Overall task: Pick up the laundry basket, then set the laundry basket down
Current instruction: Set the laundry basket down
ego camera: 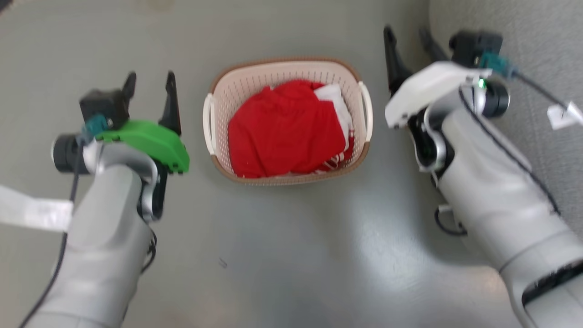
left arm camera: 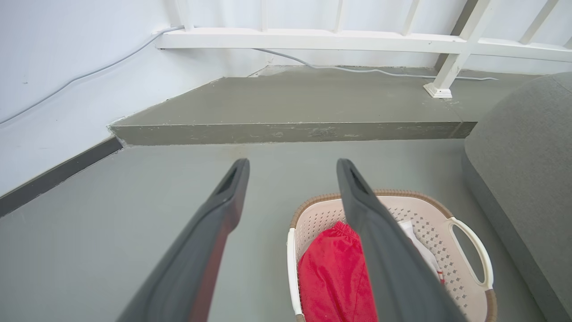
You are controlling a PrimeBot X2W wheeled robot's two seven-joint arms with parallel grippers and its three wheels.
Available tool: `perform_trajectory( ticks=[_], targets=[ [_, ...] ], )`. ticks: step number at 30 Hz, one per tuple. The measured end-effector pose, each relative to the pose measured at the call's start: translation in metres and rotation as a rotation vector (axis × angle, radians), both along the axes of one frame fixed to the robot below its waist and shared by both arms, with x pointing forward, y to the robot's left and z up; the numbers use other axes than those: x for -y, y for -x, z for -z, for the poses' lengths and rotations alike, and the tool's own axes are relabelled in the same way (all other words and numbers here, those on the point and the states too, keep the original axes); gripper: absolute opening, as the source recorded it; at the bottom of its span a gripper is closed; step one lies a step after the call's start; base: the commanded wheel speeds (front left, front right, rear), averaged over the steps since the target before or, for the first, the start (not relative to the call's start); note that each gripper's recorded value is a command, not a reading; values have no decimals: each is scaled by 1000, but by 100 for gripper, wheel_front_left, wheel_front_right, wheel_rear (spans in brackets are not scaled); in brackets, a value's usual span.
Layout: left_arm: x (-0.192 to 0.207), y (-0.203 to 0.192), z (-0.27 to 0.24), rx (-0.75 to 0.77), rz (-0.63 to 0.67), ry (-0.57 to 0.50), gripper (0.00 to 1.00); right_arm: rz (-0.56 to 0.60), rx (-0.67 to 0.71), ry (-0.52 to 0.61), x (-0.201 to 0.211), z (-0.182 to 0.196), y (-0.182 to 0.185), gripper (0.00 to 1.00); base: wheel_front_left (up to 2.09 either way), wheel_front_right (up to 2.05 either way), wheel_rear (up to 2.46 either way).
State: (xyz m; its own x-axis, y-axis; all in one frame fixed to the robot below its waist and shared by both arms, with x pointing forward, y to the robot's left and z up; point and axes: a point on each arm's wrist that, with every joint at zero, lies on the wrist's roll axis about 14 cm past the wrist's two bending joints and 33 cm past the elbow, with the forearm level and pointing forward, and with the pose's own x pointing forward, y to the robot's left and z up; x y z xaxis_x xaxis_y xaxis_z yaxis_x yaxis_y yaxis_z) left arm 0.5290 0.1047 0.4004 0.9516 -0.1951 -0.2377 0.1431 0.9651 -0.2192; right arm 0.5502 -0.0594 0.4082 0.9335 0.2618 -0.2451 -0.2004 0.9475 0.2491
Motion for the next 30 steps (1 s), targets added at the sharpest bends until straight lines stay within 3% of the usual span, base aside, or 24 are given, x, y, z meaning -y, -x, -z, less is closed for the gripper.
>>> perform_trajectory(
  ticks=[18, 30],
  targets=[
    [-13, 68, -52, 132, -52, -10, 100, 39, 113, -19, 13, -45, 71, 100, 0, 0, 0],
    [-30, 108, -58, 145, -109, -9, 100, 57, 141, -32, 15, -53, 115, 100, 0, 0, 0]
  ],
)
